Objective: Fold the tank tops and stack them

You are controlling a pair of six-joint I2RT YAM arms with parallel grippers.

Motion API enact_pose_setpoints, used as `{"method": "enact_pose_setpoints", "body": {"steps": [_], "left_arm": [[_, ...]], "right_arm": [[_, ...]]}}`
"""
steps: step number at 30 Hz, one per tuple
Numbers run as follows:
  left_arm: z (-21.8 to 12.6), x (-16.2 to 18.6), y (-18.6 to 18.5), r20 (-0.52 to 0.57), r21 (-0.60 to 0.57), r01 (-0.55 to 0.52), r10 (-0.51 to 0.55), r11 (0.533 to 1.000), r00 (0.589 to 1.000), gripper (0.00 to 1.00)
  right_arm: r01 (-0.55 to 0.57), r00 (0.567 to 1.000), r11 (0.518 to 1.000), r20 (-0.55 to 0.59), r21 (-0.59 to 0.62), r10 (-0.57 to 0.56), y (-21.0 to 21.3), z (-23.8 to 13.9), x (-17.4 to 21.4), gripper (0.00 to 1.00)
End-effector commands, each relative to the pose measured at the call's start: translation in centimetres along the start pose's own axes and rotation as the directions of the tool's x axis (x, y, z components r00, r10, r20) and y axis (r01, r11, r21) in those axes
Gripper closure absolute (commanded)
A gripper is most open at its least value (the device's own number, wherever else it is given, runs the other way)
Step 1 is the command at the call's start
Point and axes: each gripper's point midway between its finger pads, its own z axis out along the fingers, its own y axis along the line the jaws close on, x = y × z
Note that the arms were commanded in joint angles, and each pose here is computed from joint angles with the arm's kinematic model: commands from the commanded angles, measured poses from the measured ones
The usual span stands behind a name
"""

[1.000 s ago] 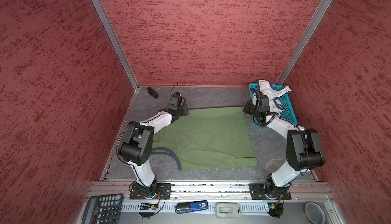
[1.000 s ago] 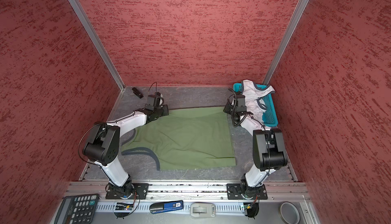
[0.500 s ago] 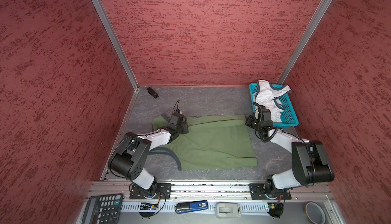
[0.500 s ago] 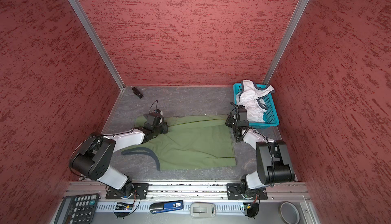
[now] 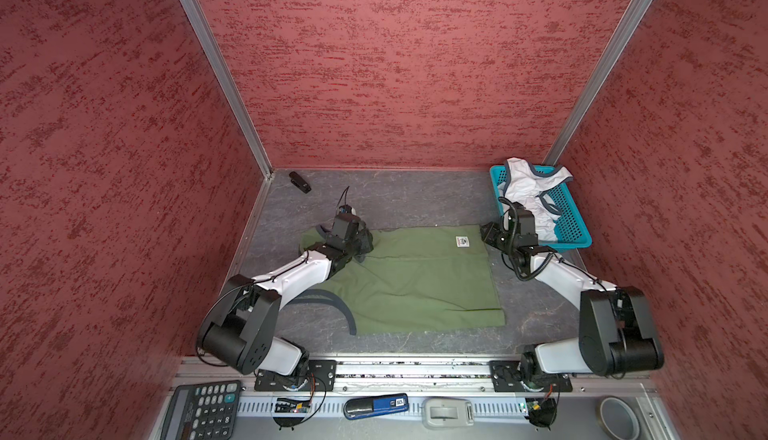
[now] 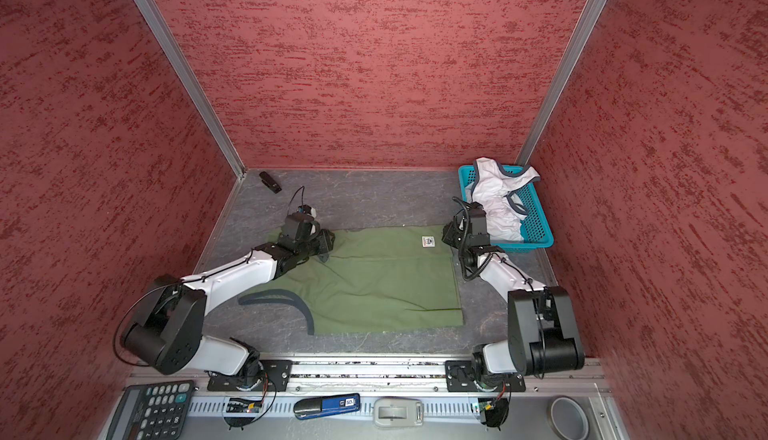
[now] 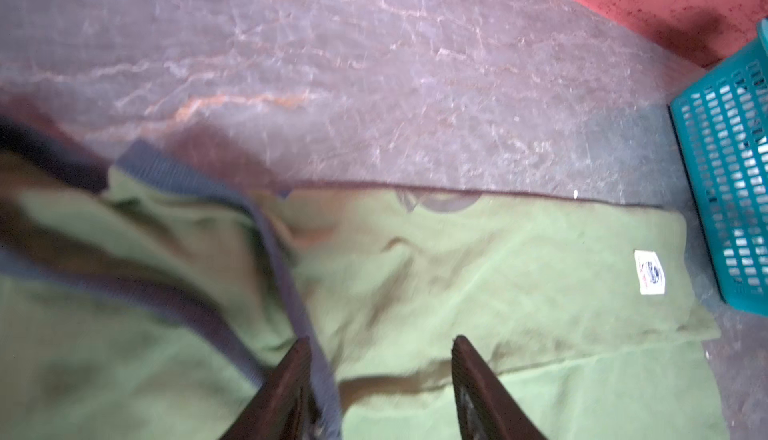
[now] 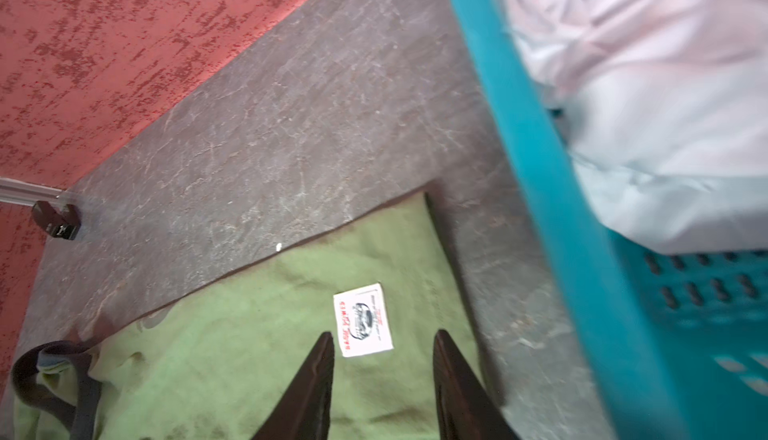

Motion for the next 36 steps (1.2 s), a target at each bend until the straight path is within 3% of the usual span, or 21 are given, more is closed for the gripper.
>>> {"method": "enact_pose_setpoints", "body": {"steps": [1,7,10,13,17,19,23,26,32,36], "left_arm": [[1.4,2.2,1.0,-0.108,-0.072,-0.007,0.0,0.997,0.994,0.44],[2.7,4.6,0.9,-0.204,-0.076,-0.003,-0.013,0.997,0.979,0.48],[2.4,4.9,2.0,-0.208,-0.11,0.022,-0.044,0.994,0.977,0.56],[1.2,2.0,4.2,-0.143,-0.198,0.088,-0.117,0.976,0.983,0.47],[-0.5,-2.8,8.9,-0.05,-0.354,0.239,-0.273,0.904,0.961,0.39],[-0.6,-5.0,10.8,-0.025,-0.414,0.265,-0.301,0.871,0.953,0.38],[-0.8,-8.5,14.2,-0.017,-0.591,0.206,-0.267,0.78,0.964,0.38],[-0.1,-9.4,16.1,-0.061,-0.642,0.17,-0.271,0.748,0.961,0.38],[1.1,-8.5,16.7,-0.188,-0.671,0.052,-0.238,0.74,0.953,0.39],[1.9,-7.3,17.5,-0.25,-0.684,0.004,-0.24,0.729,0.938,0.46]], "right_arm": [[0.005,0.995,1.0,-0.099,-0.022,-0.007,1.3,1.7,2.3,0.58],[0.011,0.974,1.0,-0.228,-0.016,-0.014,1.6,3.9,6.2,0.56],[0.007,0.96,1.0,-0.279,0.031,0.002,0.3,4.5,7.7,0.55],[0.036,0.954,0.993,-0.3,0.117,0.001,-1.8,4.7,8.6,0.54],[0.049,0.949,0.99,-0.315,0.135,-0.004,-2.5,5.0,9.2,0.54],[0.044,0.949,0.99,-0.316,0.13,-0.001,-2.5,5.1,9.4,0.54],[0.044,0.952,0.992,-0.307,0.121,-0.005,-2.2,5.1,9.1,0.54],[0.053,0.952,0.989,-0.306,0.136,-0.009,-2.6,5.0,9.1,0.53],[0.06,0.952,0.988,-0.305,0.145,-0.013,-2.9,5.1,9.3,0.53],[0.055,0.95,0.989,-0.313,0.141,-0.009,-2.9,5.5,9.4,0.53]]}}
